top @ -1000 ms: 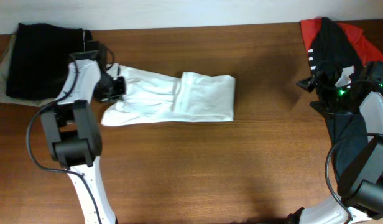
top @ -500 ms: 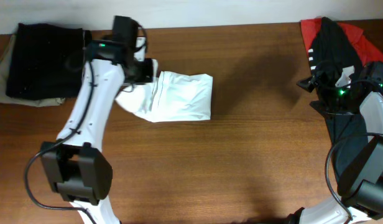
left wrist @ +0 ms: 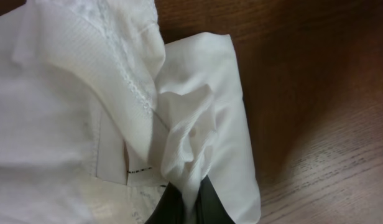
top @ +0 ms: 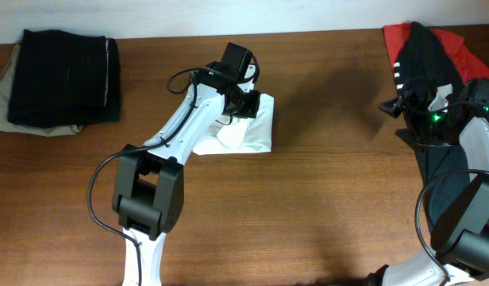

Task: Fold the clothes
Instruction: 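Fold the strip's left end rightward over the bundle with the left gripper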

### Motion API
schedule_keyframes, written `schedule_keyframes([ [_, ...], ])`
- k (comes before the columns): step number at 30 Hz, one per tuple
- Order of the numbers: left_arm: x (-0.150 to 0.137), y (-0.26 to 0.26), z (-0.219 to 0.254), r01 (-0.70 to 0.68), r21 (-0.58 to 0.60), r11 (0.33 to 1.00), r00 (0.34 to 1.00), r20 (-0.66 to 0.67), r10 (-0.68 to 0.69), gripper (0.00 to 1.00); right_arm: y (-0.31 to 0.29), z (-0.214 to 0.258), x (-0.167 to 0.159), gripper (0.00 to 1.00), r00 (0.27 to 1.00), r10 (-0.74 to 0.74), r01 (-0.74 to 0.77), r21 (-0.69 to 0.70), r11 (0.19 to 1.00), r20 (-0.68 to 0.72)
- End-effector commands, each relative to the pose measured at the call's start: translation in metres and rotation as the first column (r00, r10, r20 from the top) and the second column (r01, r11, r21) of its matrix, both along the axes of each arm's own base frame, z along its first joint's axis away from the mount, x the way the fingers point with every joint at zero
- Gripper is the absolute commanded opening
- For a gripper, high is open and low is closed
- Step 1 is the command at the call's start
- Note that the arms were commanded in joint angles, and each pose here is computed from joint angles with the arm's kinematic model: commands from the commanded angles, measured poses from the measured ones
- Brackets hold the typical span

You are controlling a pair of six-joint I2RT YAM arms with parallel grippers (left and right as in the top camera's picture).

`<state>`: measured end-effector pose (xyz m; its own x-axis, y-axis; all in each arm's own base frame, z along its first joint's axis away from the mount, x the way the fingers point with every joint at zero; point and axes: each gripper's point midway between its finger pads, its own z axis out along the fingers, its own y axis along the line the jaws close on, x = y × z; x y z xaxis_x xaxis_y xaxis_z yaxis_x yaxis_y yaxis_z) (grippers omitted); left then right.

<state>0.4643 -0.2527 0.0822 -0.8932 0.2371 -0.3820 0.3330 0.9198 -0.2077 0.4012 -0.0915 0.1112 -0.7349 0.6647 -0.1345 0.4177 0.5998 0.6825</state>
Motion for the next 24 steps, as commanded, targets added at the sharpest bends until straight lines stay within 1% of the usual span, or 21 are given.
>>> schedule_keyframes([
  [1,-0.005,-0.012,-0.003,0.019,-0.025,1.000,1.000,-0.011,-0.019,0.00,-0.001,0.004,0.001,0.99,1.000,0.000,0.000,-0.013,1.000,0.011],
  [2,-0.005,-0.013,-0.004,0.021,-0.026,0.999,1.000,-0.009,-0.021,0.01,-0.001,0.004,0.001,0.99,1.000,0.001,0.000,-0.013,1.000,0.011],
  [3,-0.006,-0.015,-0.005,0.025,-0.026,0.999,1.000,-0.009,-0.025,0.06,-0.001,0.004,0.001,0.99,1.000,0.001,0.000,-0.013,1.000,0.011],
  [5,-0.007,-0.019,-0.005,0.033,-0.030,0.999,0.999,-0.005,-0.033,0.19,-0.001,0.004,0.001,0.99,1.000,0.000,0.000,-0.013,1.000,0.011],
  [6,-0.008,-0.023,-0.004,0.041,-0.034,0.999,0.999,-0.003,-0.041,0.31,-0.001,0.004,0.001,0.99,1.000,0.000,0.000,-0.013,1.000,0.011],
  [7,-0.011,-0.029,-0.003,0.055,-0.049,0.997,0.998,-0.004,-0.055,0.35,-0.001,0.004,0.001,0.99,1.000,0.001,0.000,-0.013,1.000,0.011],
  [8,-0.015,-0.039,-0.001,0.078,-0.080,0.994,0.997,-0.010,-0.079,0.43,-0.001,0.004,0.001,0.99,1.000,0.001,0.000,-0.013,1.000,0.011],
  [9,-0.019,-0.047,0.003,0.100,-0.111,0.989,0.995,-0.017,-0.102,0.43,-0.001,0.004,0.001,0.99,1.000,0.001,0.000,-0.013,1.000,0.011],
  [10,-0.019,-0.047,0.016,0.105,-0.117,0.988,0.994,-0.004,-0.106,0.43,-0.001,0.004,0.001,0.99,1.000,0.000,0.000,-0.013,1.000,0.011],
  [11,-0.011,-0.033,0.049,0.112,-0.095,0.989,0.993,0.055,-0.107,0.43,-0.001,0.004,0.001,0.99,1.000,0.000,0.000,-0.013,1.000,0.011],
  [12,0.001,-0.003,0.074,0.035,-0.022,0.999,0.994,0.107,-0.033,0.43,-0.001,0.004,0.001,0.99,1.000,0.000,0.000,-0.013,1.000,0.011],
  [13,0.010,0.023,0.088,-0.028,0.023,0.999,0.990,0.141,0.024,0.43,-0.001,0.004,0.001,0.99,1.000,0.001,0.000,-0.013,1.000,0.011],
  [14,0.017,0.038,0.093,-0.064,0.034,0.997,0.986,0.155,0.058,0.43,-0.001,0.004,0.001,0.99,1.000,0.001,-0.001,-0.012,1.000,0.011],
  [15,0.023,0.054,0.089,-0.112,0.004,0.994,0.986,0.127,0.111,0.43,-0.001,0.004,0.001,0.99,1.000,0.001,0.000,-0.013,1.000,0.011],
  [16,0.024,0.051,0.079,-0.093,-0.051,0.994,0.992,0.079,0.097,0.43,-0.001,0.004,0.001,0.99,1.000,0.000,0.000,-0.013,1.000,0.011],
  [17,0.023,0.044,0.067,-0.074,-0.077,0.994,0.996,0.044,0.078,0.44,-0.001,0.004,0.001,0.99,1.000,0.001,-0.001,-0.013,1.000,0.011],
  [18,0.022,0.034,0.048,-0.053,-0.079,0.995,0.999,0.009,0.053,0.48,-0.001,0.004,0.001,0.99,1.000,0.000,0.000,-0.013,1.000,0.011],
  [19,0.015,0.012,0.024,-0.004,-0.094,0.996,0.999,-0.038,0.001,0.52,-0.001,0.004,0.001,0.99,1.000,0.000,0.000,-0.013,1.000,0.011],
  [20,0.010,-0.002,0.013,0.026,-0.114,0.993,0.998,-0.059,-0.033,0.58,-0.001,0.004,0.001,0.99,1.000,0.000,0.000,-0.013,1.000,0.011],
  [21,0.006,-0.015,0.000,0.050,-0.129,0.990,0.995,-0.079,-0.060,0.60,-0.001,0.004,0.001,0.99,1.000,0.001,-0.001,-0.013,1.000,0.011],
  [24,0.001,-0.028,-0.025,0.072,-0.115,0.991,0.990,-0.110,-0.084,0.61,-0.001,0.004,0.001,0.99,1.000,0.000,0.000,-0.013,1.000,0.011],
])
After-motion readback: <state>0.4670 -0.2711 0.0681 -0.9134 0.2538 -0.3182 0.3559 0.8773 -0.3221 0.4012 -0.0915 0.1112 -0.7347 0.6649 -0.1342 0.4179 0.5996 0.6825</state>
